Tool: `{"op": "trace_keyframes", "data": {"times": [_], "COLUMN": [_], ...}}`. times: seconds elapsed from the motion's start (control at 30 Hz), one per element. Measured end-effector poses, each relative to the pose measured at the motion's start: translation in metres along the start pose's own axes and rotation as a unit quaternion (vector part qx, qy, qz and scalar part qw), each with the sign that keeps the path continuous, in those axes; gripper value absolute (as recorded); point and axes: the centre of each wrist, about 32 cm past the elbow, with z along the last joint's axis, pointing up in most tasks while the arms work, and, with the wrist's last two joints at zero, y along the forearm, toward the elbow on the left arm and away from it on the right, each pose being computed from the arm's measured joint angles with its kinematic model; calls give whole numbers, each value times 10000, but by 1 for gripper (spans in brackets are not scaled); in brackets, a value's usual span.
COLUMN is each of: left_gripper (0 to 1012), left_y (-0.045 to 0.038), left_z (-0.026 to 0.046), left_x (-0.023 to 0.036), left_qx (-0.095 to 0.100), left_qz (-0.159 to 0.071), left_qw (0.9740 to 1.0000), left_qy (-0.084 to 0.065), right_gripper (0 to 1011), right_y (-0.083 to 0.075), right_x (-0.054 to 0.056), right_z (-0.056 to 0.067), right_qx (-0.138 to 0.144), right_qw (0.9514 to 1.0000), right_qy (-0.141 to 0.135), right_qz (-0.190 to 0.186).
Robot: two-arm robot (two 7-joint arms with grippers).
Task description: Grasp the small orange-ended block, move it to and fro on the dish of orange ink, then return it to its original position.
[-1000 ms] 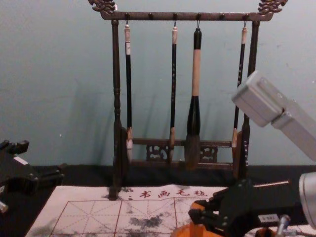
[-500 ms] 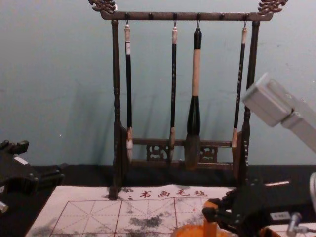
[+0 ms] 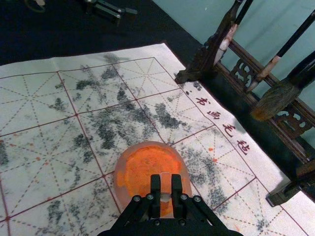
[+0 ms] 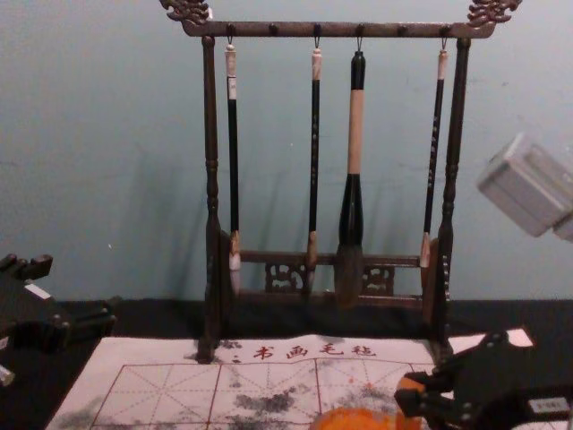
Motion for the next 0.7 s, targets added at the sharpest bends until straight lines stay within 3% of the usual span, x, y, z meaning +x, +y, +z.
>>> {"op": "trace_keyframes", "data": {"times": [0.23, 0.7], "left_gripper": [1001, 1001], "left_y": [0, 0], "left_z": [0, 0], "left_x": [0, 0], "left_qx": [0, 0], "left_qz": [0, 0], "left_qw": [10000, 10000], "left_qy": [0, 0], "right_gripper": [81, 81], "right_y": [-39, 31], "right_x": [-39, -111], "right_z": [0, 45], "right_qx": [24, 82], "right_qw": [10000, 9997], "right_qy": [13, 13], "right_qz": [71, 250]}}
